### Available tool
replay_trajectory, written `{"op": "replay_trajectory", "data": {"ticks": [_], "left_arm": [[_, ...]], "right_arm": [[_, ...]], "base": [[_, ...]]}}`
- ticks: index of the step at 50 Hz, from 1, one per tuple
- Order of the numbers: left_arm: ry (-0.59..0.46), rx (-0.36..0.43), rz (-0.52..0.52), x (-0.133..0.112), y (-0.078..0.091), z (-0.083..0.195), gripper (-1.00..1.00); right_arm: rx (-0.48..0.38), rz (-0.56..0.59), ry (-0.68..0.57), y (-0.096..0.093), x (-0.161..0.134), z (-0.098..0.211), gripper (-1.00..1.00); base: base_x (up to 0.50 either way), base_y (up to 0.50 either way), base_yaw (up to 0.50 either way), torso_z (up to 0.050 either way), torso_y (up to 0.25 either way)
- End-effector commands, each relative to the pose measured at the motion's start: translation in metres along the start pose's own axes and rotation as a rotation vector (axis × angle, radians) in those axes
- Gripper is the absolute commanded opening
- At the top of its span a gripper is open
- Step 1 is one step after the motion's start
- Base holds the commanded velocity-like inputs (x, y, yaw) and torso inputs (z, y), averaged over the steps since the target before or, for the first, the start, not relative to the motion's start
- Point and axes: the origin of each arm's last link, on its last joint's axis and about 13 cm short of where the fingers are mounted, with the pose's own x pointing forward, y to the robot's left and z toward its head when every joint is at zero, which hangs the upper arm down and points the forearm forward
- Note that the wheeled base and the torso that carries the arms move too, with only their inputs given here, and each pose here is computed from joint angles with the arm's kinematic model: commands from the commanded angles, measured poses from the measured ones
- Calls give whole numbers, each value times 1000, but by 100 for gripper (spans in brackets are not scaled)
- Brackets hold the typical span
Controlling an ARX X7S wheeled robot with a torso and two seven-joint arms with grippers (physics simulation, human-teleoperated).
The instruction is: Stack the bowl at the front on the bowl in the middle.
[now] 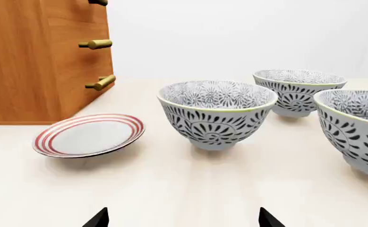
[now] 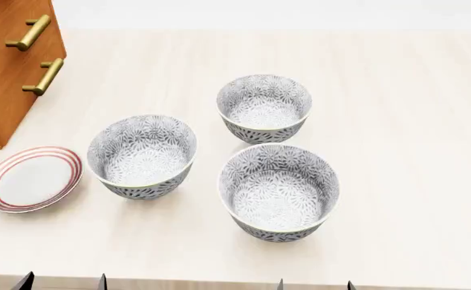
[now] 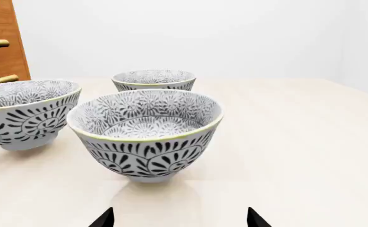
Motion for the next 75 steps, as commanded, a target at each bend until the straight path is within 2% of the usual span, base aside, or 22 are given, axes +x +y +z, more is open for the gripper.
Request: {"op": "replay_trajectory", "data": {"ticks": [1, 18, 22, 24, 26, 34, 35, 37, 39, 41, 48, 66, 67, 69, 75], "left_arm": [[0, 0, 0, 0, 0, -1, 100], [11, 3, -9, 1, -1, 1, 100], [29, -6, -8, 3, -1, 9, 100], [42, -13, -25, 6, -1, 20, 100], [51, -16, -38, 10, -2, 33, 100], [-22, -2, -71, 30, -6, 93, 100], [-54, 28, -67, 35, -7, 103, 100], [-72, 32, -73, 42, -9, 117, 100], [-70, 16, -105, 46, -10, 129, 100], [-91, 22, -98, 52, -11, 143, 100], [-151, 19, -77, 64, -11, 176, 100], [-186, 26, -61, 60, -12, 183, 100], [-186, 26, -62, 60, -12, 183, 100], [-184, 28, -63, 60, -12, 181, 100], [-172, 26, -76, 58, -11, 179, 100]], "right_arm": [[0, 0, 0, 0, 0, 0, 100], [-7, -8, 2, 0, 0, 2, 100], [22, 16, 18, -1, 2, 11, 100], [53, 34, 56, -2, 5, 19, 100], [35, 19, 71, -4, 9, 29, 100], [27, 13, 30, -12, 26, 90, 100], [23, 25, 23, -13, 30, 104, 100], [3, 17, 0, -15, 36, 122, 100], [47, 13, -36, -17, 39, 137, 100], [20, 6, -46, -19, 45, 152, 100], [-2, -12, -77, -24, 52, 176, 100], [-35, -4, -70, -20, 48, 177, 100], [-84, -58, -58, -20, 50, 176, 100], [-69, -19, -74, -18, 48, 176, 100], [-86, -33, -66, -16, 49, 176, 100]], "base": [[0, 0, 0, 0, 0], [0, 0, 0, 0, 0], [0, 0, 0, 0, 0], [0, 0, 0, 0, 0], [0, 0, 0, 0, 0], [0, 0, 0, 0, 0], [0, 0, 0, 0, 0], [0, 0, 0, 0, 0], [0, 0, 0, 0, 0], [0, 0, 0, 0, 0], [0, 0, 0, 0, 0], [0, 0, 0, 0, 0], [0, 0, 0, 0, 0], [-10, 500, 0, 0, 0], [0, 500, 0, 0, 0]]}}
